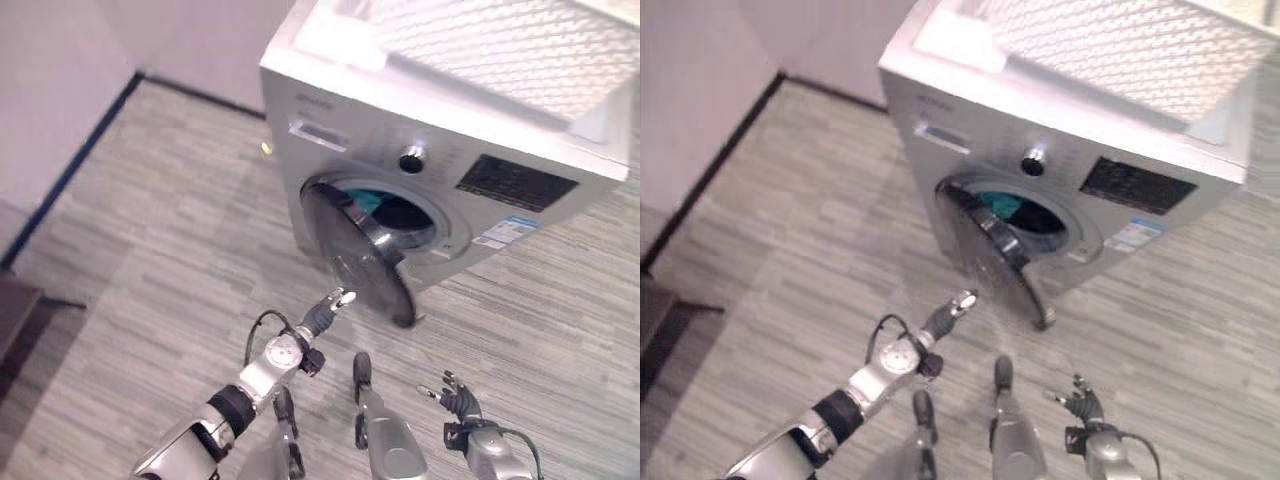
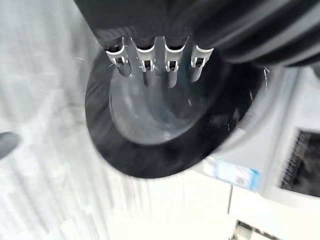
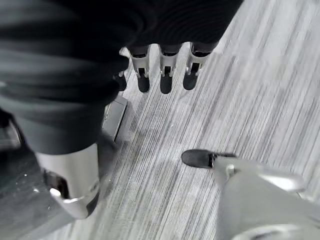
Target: Grab the laundry basket,head to the washer,open it,put in the laundry and shut it.
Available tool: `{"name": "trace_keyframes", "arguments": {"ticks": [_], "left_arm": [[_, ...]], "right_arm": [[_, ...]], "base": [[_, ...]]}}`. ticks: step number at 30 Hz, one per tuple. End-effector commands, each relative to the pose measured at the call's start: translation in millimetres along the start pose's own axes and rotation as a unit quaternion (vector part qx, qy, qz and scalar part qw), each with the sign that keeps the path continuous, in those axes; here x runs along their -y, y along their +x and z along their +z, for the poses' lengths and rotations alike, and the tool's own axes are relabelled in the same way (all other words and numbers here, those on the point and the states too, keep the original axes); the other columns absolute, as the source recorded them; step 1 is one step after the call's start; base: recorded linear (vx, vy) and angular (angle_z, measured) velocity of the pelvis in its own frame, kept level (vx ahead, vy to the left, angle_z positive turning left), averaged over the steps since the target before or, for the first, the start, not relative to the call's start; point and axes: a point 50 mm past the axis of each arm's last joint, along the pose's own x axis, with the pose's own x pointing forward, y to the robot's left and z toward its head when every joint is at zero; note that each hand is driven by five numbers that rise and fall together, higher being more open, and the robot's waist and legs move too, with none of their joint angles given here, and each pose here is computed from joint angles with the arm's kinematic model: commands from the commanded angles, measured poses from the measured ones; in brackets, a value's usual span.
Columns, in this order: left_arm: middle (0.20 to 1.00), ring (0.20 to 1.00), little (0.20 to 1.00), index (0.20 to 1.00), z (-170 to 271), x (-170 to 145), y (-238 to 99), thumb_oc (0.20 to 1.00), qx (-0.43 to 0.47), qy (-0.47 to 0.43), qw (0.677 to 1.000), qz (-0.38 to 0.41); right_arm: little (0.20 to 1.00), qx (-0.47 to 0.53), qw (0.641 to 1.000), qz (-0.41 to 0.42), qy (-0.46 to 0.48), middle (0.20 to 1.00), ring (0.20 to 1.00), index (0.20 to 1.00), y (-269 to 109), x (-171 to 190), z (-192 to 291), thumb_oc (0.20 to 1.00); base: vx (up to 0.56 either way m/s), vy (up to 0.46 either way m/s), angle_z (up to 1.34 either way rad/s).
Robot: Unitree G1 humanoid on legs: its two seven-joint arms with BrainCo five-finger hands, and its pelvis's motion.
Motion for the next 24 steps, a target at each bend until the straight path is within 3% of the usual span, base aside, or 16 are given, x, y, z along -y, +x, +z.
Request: {"name": "trace_keyframes", "arguments": {"ticks": [1,7,10,14,15,18,21,22,23,24], "left_arm": [[1.000,1.000,1.000,1.000,10.1,-12.0,4.7,1.000,0.029,-0.011,0.999,0.028],[1.000,1.000,1.000,1.000,-28.0,-22.4,-21.2,1.000,-0.017,-0.057,0.997,0.055],[1.000,1.000,1.000,1.000,-75.8,-42.3,-61.6,1.000,-0.085,-0.082,0.988,0.101],[1.000,1.000,1.000,1.000,-95.7,-57.1,-94.2,1.000,-0.107,-0.075,0.984,0.125],[1.000,1.000,1.000,1.000,-114.2,-63.6,-116.8,1.000,-0.136,-0.091,0.975,0.148],[1.000,1.000,1.000,1.000,-123.2,-65.8,-126.3,1.000,-0.151,-0.103,0.970,0.160],[1.000,1.000,1.000,1.000,-174.0,-75.4,-181.9,1.000,-0.247,-0.176,0.910,0.282],[1.000,1.000,1.000,1.000,-174.0,-75.5,-181.9,1.000,-0.247,-0.176,0.910,0.283],[1.000,1.000,1.000,1.000,-192.7,-73.3,-205.0,1.000,-0.295,-0.181,0.877,0.334],[1.000,1.000,1.000,1.000,-192.7,-73.3,-205.0,1.000,-0.295,-0.181,0.877,0.334]], "right_arm": [[1.000,-0.024,0.999,-0.003,-0.039,1.000,1.000,1.000,-6.9,11.1,-16.3,1.000],[1.000,-0.065,0.997,-0.006,-0.043,1.000,1.000,1.000,-14.2,13.3,-39.1,1.000],[1.000,-0.089,0.995,-0.019,-0.032,1.000,1.000,1.000,-18.9,18.0,-52.2,1.000],[1.000,-0.104,0.994,-0.019,-0.039,1.000,1.000,1.000,-23.4,20.3,-62.6,1.000],[1.000,-0.117,0.992,-0.019,-0.043,1.000,1.000,1.000,-26.3,20.9,-69.6,1.000],[1.000,-0.123,0.991,-0.018,-0.045,1.000,1.000,1.000,-27.4,21.5,-72.2,1.000],[1.000,-0.145,0.988,-0.017,-0.047,1.000,1.000,1.000,-31.3,21.1,-82.5,1.000],[1.000,-0.145,0.988,-0.017,-0.046,1.000,1.000,1.000,-31.2,21.0,-82.4,1.000],[1.000,-0.163,0.986,-0.025,-0.037,1.000,1.000,1.000,-33.2,19.4,-89.2,1.000],[1.000,-0.163,0.986,-0.025,-0.037,1.000,1.000,1.000,-33.1,19.4,-89.1,1.000]], "base": [[0.08,0.002,-0.39],[0.05,-0.016,-0.14],[0.03,-0.036,-0.08],[0.01,-0.033,0.13],[0.00,-0.041,0.26],[-0.01,-0.018,0.23],[-0.05,-0.005,0.12],[-0.05,0.015,0.23],[-0.02,0.013,0.28],[-0.01,0.012,0.23]]}}
